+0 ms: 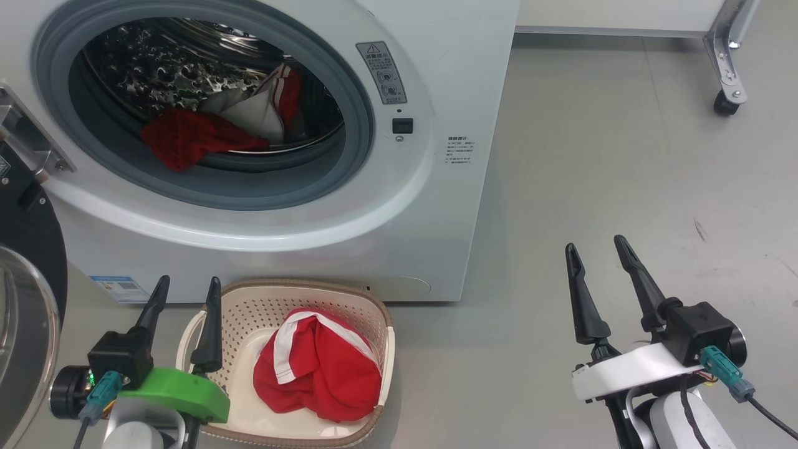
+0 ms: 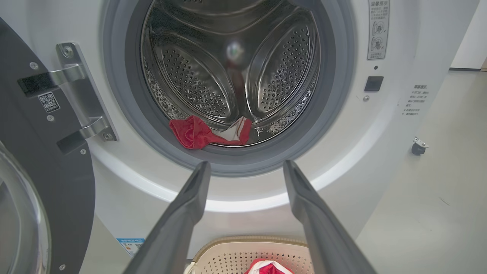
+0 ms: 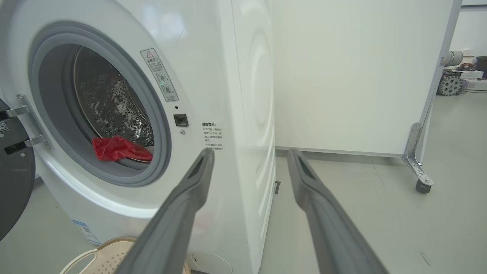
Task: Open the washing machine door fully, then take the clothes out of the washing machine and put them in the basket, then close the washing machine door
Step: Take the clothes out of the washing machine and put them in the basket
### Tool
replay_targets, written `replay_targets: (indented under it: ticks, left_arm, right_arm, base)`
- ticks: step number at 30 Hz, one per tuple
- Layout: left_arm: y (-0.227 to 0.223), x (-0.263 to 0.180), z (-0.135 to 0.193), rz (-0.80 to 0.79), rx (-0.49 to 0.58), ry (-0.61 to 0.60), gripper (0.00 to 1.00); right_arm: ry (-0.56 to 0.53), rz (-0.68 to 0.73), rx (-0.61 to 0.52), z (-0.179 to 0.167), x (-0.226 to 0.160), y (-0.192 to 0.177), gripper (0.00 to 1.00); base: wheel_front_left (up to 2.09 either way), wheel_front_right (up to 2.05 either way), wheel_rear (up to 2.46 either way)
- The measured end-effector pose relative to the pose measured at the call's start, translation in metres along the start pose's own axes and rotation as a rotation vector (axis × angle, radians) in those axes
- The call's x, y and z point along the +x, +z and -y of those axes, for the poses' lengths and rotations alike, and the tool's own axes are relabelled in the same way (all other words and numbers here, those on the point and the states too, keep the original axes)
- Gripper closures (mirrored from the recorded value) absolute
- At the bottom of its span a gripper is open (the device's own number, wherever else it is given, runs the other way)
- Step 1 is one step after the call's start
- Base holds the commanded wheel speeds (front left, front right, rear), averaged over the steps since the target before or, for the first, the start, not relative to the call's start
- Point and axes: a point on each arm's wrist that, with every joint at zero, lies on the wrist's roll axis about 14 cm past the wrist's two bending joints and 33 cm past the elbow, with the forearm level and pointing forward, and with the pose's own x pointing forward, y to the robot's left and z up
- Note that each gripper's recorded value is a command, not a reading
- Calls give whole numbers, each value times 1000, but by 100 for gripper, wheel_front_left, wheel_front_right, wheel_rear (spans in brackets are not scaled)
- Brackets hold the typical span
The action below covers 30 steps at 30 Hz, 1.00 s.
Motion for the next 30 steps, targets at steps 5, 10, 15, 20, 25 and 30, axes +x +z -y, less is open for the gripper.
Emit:
replay_targets:
  ticks: [5, 10, 15, 20, 25, 30]
  left_arm:
    - [1, -6, 1, 5, 5, -1, 0]
    - [-1, -12, 2, 1, 11, -4, 0]
    - [2, -14, 5, 13, 11, -12, 0]
    - [2, -16, 7, 12, 12, -20, 0]
    - [2, -17, 10, 12, 15, -28, 0]
    - [3, -17, 13, 16, 14, -37, 0]
  right_arm:
    - [-1, -2, 0, 0, -2, -1, 0]
    - [-9, -10, 0, 2, -6, -2, 0]
    - [-11, -4, -1, 2, -7, 0, 0]
    - [-10, -3, -1, 2, -8, 0, 0]
    - [-8, -4, 0, 2, -8, 0, 0]
    - [-10, -4, 0, 3, -8, 0, 0]
  base:
    - [0, 0, 0]
    - [0, 0, 0]
    - [0, 0, 0]
    - [0, 0, 0]
    - [0, 0, 0]
    - [0, 0, 0]
